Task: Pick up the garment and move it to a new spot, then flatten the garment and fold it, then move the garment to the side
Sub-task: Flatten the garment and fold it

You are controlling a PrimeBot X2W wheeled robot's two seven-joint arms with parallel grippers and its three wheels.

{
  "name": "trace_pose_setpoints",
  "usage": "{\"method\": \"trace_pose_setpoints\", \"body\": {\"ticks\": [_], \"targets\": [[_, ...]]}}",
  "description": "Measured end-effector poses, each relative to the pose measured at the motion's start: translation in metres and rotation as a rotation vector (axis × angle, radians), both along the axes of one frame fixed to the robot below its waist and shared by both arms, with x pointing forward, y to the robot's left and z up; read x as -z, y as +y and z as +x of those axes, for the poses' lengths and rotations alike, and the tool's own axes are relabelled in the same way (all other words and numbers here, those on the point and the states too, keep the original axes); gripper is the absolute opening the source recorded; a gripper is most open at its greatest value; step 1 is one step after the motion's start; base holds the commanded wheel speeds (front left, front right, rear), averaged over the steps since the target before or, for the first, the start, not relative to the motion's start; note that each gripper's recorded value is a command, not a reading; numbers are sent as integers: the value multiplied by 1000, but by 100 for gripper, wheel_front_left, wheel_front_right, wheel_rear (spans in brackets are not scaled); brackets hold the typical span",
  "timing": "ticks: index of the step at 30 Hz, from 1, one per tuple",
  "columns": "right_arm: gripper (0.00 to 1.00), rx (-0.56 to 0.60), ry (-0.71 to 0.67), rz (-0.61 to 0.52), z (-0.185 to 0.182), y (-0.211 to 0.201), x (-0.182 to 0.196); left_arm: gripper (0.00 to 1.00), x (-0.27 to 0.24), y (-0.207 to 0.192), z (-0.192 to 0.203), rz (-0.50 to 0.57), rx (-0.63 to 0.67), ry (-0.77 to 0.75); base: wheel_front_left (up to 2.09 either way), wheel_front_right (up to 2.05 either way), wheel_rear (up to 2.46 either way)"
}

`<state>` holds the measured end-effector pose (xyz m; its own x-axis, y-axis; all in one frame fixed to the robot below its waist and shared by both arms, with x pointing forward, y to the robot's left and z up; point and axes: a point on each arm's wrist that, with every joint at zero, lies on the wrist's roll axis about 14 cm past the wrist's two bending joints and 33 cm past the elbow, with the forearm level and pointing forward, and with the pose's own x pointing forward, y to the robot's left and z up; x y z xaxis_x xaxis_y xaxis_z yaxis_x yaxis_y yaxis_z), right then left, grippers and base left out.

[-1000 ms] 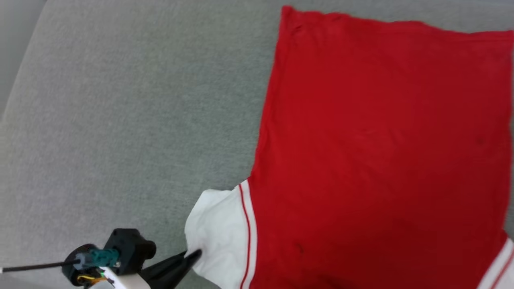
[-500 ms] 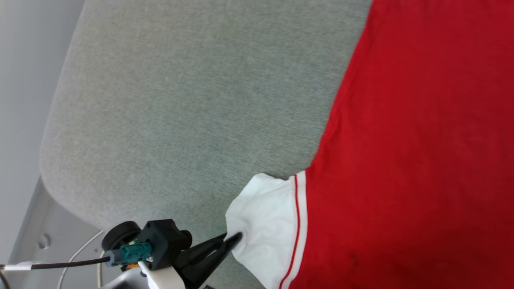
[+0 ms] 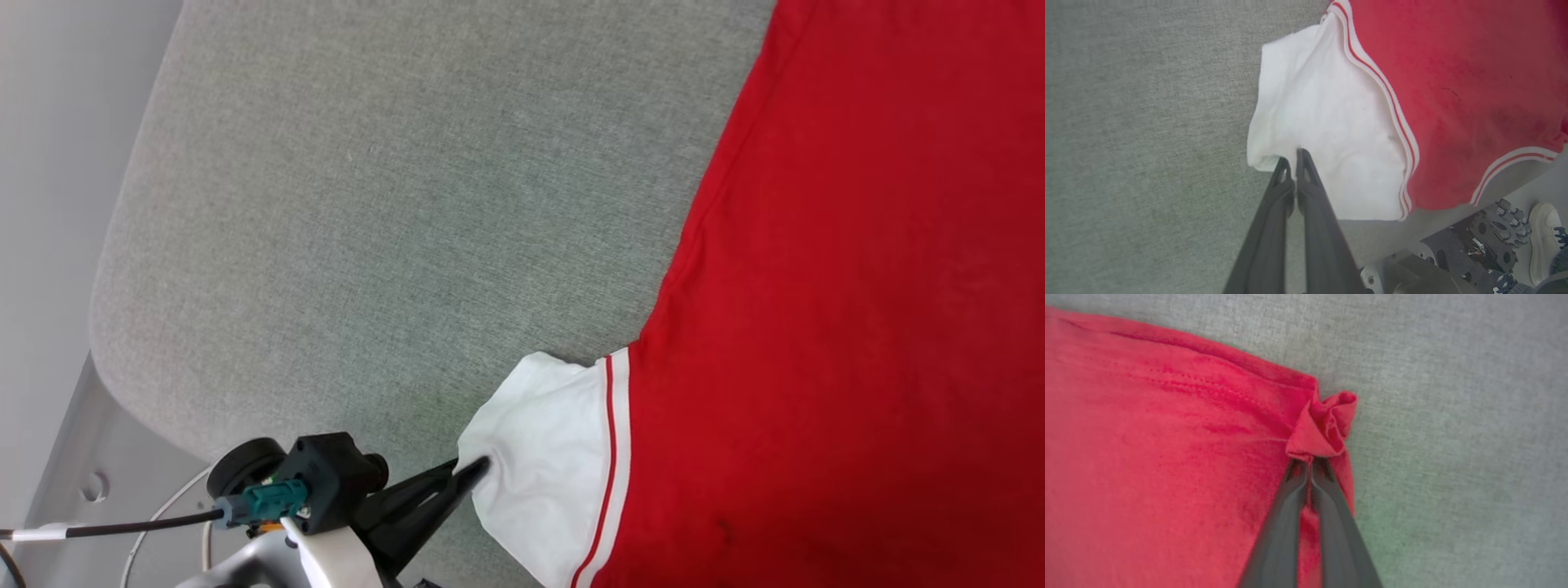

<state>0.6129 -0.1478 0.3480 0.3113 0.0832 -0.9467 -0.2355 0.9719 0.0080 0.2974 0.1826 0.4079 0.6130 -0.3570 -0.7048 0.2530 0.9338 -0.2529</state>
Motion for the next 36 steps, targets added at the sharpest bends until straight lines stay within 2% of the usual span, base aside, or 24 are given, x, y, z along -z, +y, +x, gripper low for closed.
{"method": "trace_pose_setpoints", "body": {"ticks": [6, 10, 16, 27, 36], "targets": [[0, 3, 8, -16, -30, -15, -15, 0, -4, 13, 9, 76, -6, -49, 0, 0, 0], [0, 13, 21, -20, -58, -30, -25, 0, -10, 16, 8, 81, -25, -69, 0, 0, 0], [0, 103, 6, 28, -107, -58, -41, 0, -19, 15, 4, 70, -28, -97, 0, 0, 0], [0, 259, -52, 101, -220, -99, -67, 0, -29, -3, -4, 20, 0, -161, 0, 0, 0], [0, 359, 19, 141, -322, -109, -60, 0, -33, -18, -4, -3, 46, -200, 0, 0, 0]]}}
